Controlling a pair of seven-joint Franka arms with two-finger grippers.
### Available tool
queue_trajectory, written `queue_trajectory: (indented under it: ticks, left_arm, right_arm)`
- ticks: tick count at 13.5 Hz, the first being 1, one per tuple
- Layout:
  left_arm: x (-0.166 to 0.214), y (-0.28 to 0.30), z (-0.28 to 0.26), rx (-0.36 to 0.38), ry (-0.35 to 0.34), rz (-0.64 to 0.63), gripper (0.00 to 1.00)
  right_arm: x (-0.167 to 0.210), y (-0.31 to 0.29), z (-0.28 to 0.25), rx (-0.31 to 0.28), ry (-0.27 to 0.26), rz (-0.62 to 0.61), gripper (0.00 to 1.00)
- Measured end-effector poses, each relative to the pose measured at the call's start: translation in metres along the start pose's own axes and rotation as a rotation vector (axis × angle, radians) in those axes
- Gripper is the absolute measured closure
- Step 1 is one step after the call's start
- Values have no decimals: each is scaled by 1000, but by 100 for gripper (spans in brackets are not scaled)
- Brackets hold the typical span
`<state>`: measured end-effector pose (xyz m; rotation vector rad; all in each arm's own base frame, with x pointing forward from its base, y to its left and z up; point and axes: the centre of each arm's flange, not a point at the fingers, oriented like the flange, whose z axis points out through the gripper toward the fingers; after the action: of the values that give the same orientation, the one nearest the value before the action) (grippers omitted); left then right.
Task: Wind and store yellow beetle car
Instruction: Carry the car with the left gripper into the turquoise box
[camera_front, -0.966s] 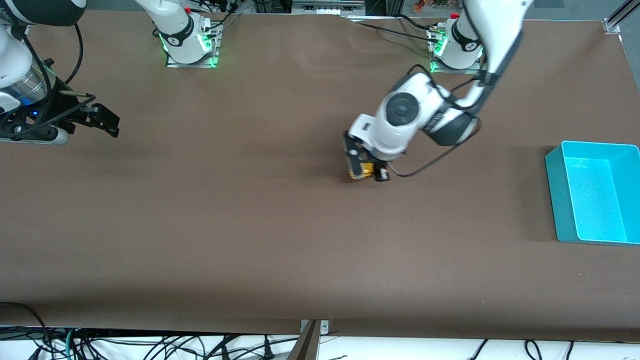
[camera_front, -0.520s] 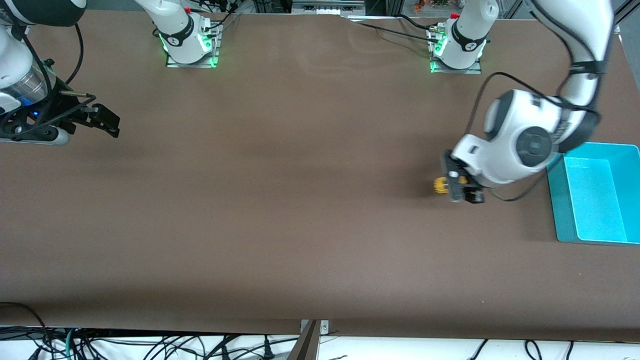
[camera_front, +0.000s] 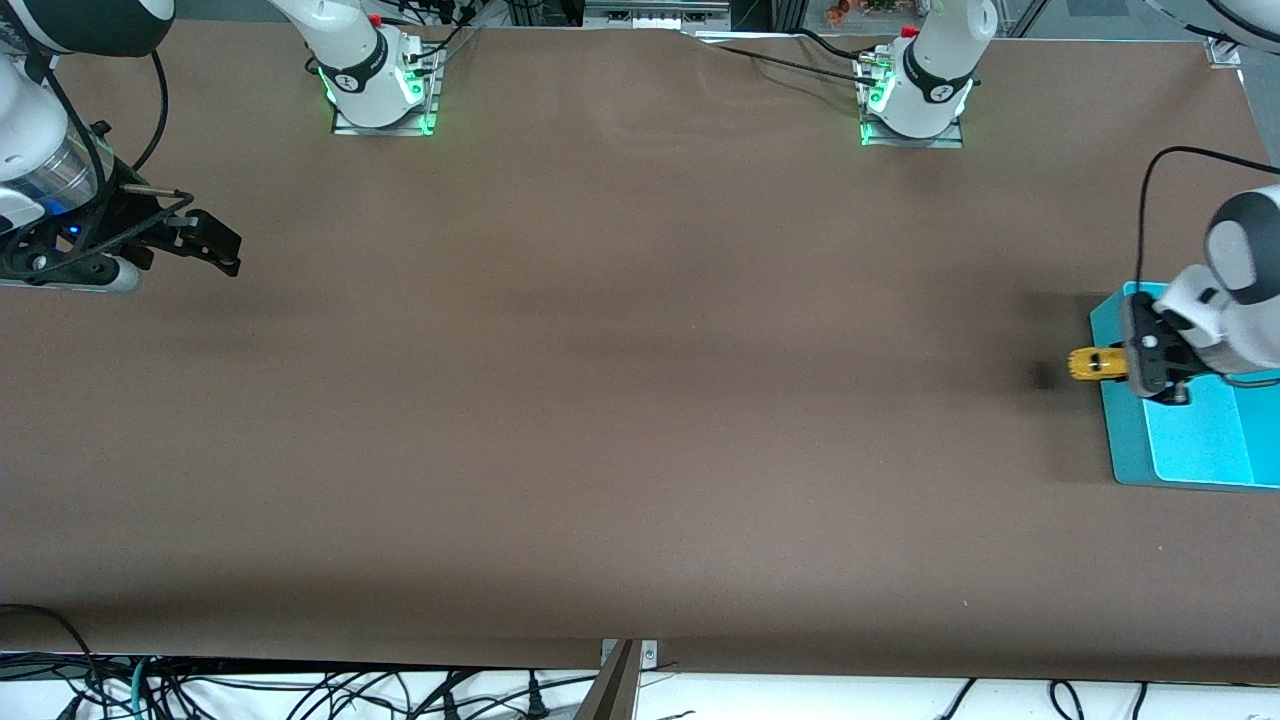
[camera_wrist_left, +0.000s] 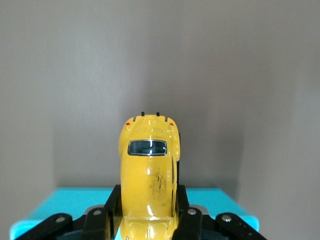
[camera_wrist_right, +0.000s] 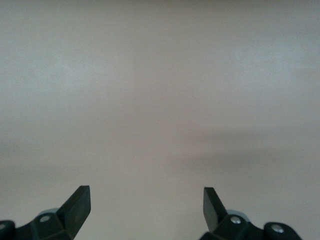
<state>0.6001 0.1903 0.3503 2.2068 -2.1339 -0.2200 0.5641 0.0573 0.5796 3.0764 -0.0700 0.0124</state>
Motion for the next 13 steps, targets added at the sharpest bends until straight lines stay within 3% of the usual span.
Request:
queue_trajectory:
  ticks: [3,5,9,13]
  left_arm:
    - [-82,2,20,32,14,37,55]
    - [-113,-11,49,55,35,86,55]
    - [-130,-37,100,80,7,158,55]
    - [-152,-36,124,108,-15,152,55]
  right_arm:
    - [0,0,0,0,0,0,0]
    - [0,0,0,0,0,0,0]
    - [0,0,0,0,0,0,0]
    - [0,0,0,0,0,0,0]
